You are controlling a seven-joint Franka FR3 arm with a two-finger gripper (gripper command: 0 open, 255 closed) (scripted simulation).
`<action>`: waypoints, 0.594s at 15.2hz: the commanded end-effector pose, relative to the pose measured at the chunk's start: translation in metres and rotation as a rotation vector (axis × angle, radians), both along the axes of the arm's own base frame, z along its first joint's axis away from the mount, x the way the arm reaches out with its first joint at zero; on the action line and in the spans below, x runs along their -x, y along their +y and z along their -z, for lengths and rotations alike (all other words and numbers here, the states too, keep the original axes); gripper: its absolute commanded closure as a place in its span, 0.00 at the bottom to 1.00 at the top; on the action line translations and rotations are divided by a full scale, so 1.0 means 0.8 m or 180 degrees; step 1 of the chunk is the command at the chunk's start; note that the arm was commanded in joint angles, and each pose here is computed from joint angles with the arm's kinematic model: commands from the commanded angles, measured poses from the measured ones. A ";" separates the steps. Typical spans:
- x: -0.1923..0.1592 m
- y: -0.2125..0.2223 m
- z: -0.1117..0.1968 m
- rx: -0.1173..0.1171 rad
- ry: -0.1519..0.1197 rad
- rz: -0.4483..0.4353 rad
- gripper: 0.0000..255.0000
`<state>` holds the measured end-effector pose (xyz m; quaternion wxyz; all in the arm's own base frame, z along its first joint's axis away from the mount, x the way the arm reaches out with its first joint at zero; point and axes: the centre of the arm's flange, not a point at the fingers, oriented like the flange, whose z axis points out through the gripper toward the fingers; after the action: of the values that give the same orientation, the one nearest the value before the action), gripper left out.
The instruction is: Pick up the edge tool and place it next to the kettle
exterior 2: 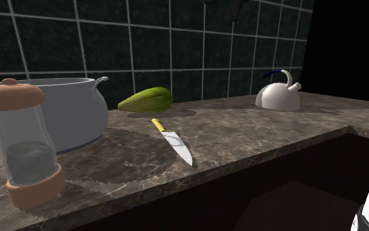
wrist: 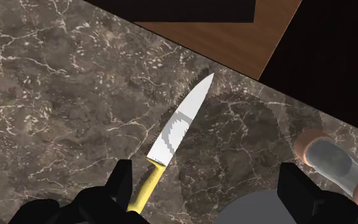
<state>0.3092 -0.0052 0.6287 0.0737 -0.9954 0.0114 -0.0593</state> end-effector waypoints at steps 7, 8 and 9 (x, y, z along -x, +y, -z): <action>-0.084 0.018 0.066 0.0130 0.0247 0.0205 0.00; -0.098 0.020 0.078 0.0151 0.0288 0.0240 0.00; -0.112 0.022 0.090 0.0173 0.0329 0.0274 0.00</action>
<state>0.3881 0.0086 0.5680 0.0473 -0.9975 0.0505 -0.0171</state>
